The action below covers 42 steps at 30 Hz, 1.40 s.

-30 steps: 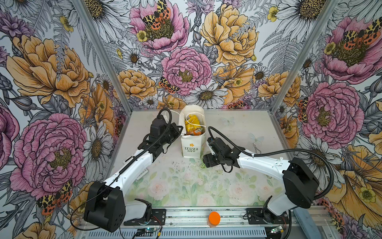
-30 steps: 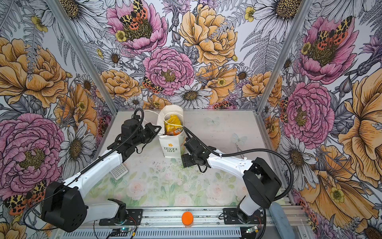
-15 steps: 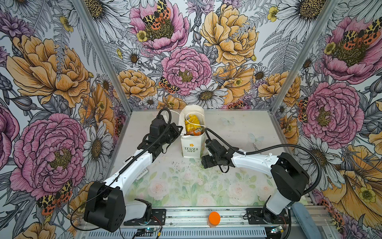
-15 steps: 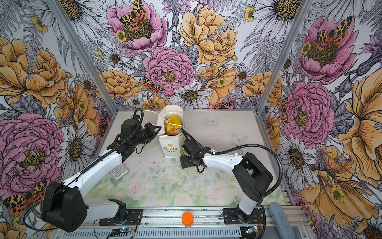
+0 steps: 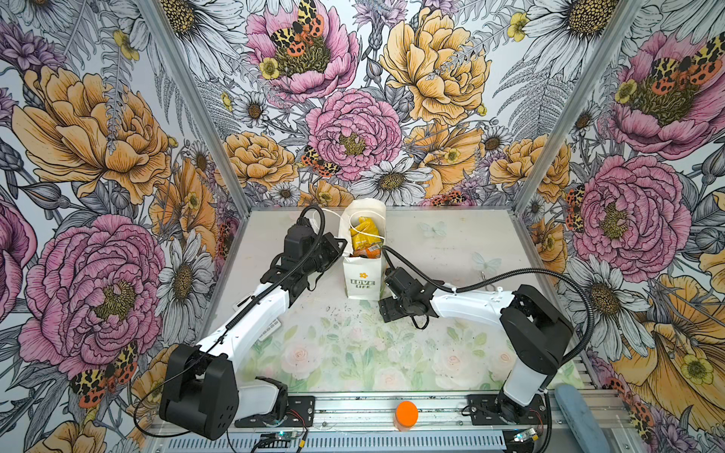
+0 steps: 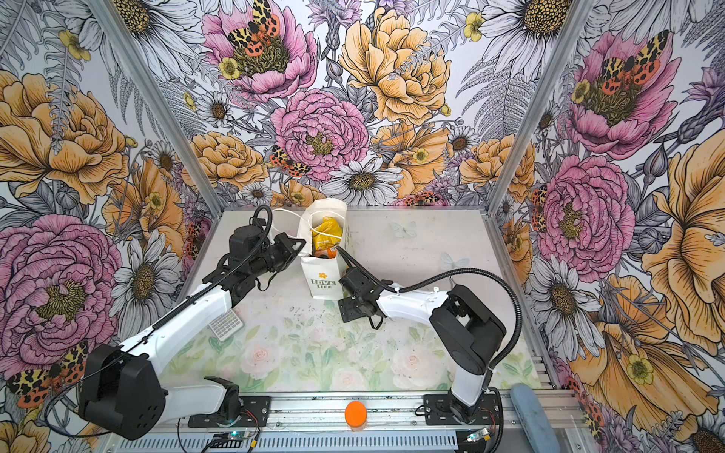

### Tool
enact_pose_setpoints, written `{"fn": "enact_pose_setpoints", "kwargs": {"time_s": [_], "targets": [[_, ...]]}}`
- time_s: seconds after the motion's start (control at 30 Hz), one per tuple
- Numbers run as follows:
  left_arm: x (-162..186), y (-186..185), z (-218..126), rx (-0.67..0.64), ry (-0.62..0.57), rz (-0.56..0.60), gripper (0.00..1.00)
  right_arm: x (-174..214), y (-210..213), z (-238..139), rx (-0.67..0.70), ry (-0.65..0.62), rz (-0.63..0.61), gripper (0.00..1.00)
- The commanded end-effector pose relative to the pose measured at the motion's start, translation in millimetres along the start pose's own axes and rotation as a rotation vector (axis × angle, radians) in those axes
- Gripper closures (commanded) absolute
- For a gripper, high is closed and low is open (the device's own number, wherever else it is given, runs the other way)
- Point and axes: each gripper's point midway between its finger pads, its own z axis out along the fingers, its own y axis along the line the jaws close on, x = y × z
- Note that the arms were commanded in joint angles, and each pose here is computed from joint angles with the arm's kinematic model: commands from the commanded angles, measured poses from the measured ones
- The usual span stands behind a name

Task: Place the snacks into the paper bag
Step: 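Close the right gripper on the green wrapper on the table, then lift and carry the green wrapper with the right gripper over the bag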

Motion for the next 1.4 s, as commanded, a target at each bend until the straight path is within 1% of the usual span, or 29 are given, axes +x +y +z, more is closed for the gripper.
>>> {"fn": "enact_pose_setpoints", "kwargs": {"time_s": [0.0, 0.17, 0.37, 0.53, 0.7, 0.83, 1.03, 1.37], "targets": [[-1, 1, -2, 0.003, 0.006, 0.001, 1.0, -10, 8, 4, 0.0, -0.028, -0.006, 0.17], [-3, -1, -4, 0.003, -0.001, 0.002, 1.0, -6, 7, 6, 0.007, -0.021, -0.011, 0.21], [-2, -3, -5, 0.006, -0.002, 0.005, 1.0, -2, 4, 6, 0.015, -0.016, -0.014, 0.3], [-2, -4, -6, 0.003, -0.006, 0.007, 1.0, 0, 3, 7, 0.015, -0.011, -0.014, 0.4], [-3, -5, -7, 0.004, -0.008, 0.01, 1.0, 2, 3, 8, 0.015, -0.004, -0.015, 0.54], [-3, -6, -8, 0.002, -0.012, 0.014, 1.0, 2, 2, 6, 0.019, -0.009, -0.018, 0.6], [-3, -6, -8, 0.001, -0.01, 0.012, 1.0, 0, 1, -2, 0.019, -0.027, -0.027, 0.7], [-3, -9, -8, 0.007, -0.01, 0.015, 1.0, -8, -1, -30, -0.011, -0.076, -0.031, 0.79]]}}
